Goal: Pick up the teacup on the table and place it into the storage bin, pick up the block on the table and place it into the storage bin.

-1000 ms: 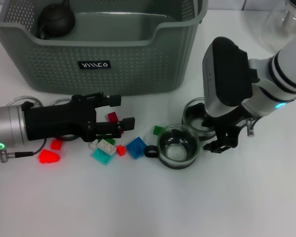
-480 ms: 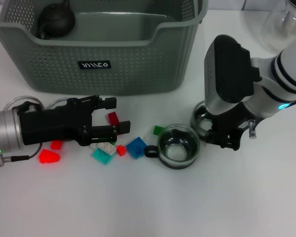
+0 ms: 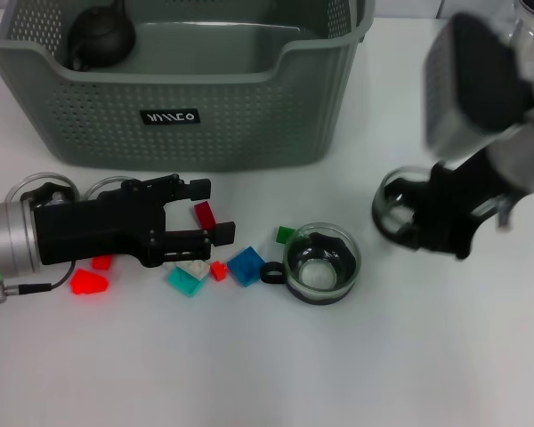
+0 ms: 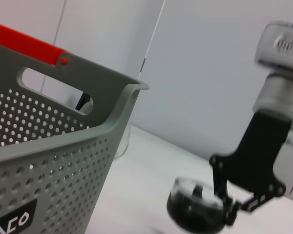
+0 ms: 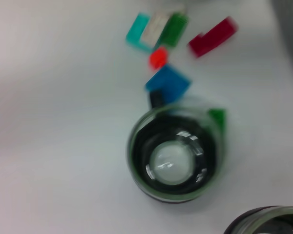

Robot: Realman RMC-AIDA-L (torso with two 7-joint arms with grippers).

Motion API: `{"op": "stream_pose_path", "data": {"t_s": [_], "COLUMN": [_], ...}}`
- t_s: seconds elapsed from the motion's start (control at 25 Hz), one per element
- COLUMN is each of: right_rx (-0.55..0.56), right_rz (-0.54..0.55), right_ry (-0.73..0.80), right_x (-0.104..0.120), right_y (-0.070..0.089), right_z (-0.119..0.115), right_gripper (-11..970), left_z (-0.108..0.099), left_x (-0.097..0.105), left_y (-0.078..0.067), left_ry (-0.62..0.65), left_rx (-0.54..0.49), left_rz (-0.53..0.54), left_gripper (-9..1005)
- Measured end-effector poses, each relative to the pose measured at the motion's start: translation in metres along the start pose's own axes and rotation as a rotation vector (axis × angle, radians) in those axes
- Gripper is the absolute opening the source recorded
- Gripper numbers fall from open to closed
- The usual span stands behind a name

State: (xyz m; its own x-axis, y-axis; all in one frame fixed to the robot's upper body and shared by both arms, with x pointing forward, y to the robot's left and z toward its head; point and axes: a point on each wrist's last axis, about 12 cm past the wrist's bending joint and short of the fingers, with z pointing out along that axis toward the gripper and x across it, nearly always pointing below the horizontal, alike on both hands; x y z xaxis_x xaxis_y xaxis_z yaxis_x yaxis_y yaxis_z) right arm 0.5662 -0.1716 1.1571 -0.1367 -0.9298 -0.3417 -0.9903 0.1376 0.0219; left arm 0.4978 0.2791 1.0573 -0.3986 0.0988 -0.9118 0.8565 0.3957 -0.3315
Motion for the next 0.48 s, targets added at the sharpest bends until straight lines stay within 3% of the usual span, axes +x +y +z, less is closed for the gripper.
{"op": "stream_pose_path", "data": {"t_s": [0.24, 0.48], "right_rx": [0.001, -0.103], "right_rz": [0.024, -0.083], "right_ry": [-0.150, -0.387], "right_x": [-0.009, -0.062], "right_y": [0.002, 0.007], "right_z": [-0.059, -0.096], "right_gripper": [57, 62], "left_z": [-0.001, -0.002], "left_x": [0.000, -0.001], "left_y": [0.000, 0.000], "left_ry": [0.005, 0.003], "left_rx": [0.004, 0.010], "left_rz": [0.002, 0.005], "left_gripper": [839, 840]}}
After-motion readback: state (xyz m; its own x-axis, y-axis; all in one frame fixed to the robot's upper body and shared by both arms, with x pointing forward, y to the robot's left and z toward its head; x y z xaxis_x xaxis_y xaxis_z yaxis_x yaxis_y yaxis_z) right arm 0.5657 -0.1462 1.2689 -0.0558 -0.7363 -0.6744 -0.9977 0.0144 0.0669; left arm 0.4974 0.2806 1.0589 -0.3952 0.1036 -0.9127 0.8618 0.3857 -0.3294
